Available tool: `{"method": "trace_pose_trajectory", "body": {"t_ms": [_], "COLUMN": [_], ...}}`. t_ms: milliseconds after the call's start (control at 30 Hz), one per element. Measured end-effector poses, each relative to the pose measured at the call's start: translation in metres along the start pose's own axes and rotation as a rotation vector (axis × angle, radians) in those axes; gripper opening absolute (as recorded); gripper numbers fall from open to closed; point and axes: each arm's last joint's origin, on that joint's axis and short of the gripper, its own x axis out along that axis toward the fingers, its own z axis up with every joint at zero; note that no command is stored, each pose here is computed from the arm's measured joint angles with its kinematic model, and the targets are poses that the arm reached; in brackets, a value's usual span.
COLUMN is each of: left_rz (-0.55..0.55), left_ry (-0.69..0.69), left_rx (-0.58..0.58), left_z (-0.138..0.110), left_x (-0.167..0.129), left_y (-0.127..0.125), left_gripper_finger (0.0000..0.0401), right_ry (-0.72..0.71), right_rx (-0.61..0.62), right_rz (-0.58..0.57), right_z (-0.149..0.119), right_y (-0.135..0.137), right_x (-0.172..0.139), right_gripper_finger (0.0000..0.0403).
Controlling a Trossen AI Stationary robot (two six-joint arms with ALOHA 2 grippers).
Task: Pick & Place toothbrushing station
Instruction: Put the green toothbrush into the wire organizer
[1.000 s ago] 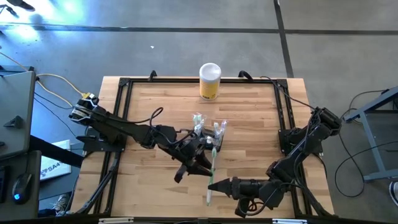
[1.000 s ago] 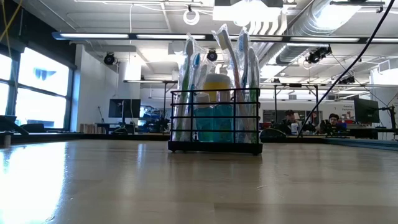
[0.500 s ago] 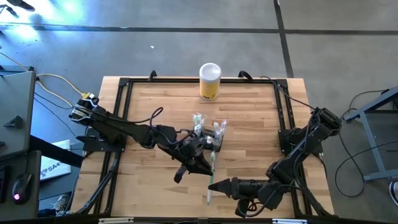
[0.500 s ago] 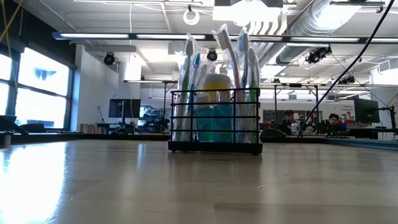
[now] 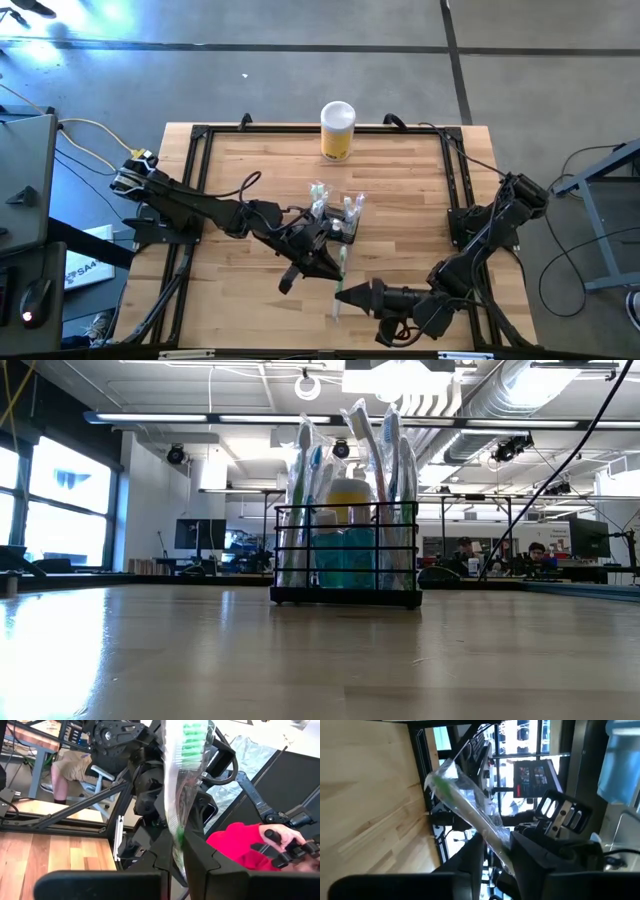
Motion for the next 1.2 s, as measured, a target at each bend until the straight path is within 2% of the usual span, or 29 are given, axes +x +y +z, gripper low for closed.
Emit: {"method": "trace_pose_trajectory", "body": {"t_ms": [233, 500, 733, 1033, 1200], "left_rz": [0.000, 0.001, -0.011, -0.010, 0.022], "left_ry": [-0.005, -0.009, -0.004, 0.003, 0.038], "left_rx": [0.002, 0.017, 0.024, 0.024, 0.061], "left_z": [0.001, 0.001, 0.001, 0.001, 0.002], "left_x": [0.000, 0.000, 0.000, 0.000, -0.005], "left_y": [0.000, -0.001, -0.001, -0.002, -0.002], "left_gripper_finger": [0.0012, 0.0005, 0.0003, 0.0002, 0.0002], "right_ry": [0.037, 0.075, 0.084, 0.201, 0.236], "right_rx": [0.059, 0.059, 0.088, 0.109, 0.194], "right_rz": [-0.012, -0.027, -0.036, -0.089, -0.121], "right_z": [-0.001, 0.003, 0.007, 0.012, 0.016], "right_y": [0.000, 0.001, 0.002, 0.004, 0.005], "right_x": [0.000, -0.006, -0.011, -0.023, -0.031], "right_gripper_finger": [0.0106, 0.0125, 0.0127, 0.0127, 0.0119]}}
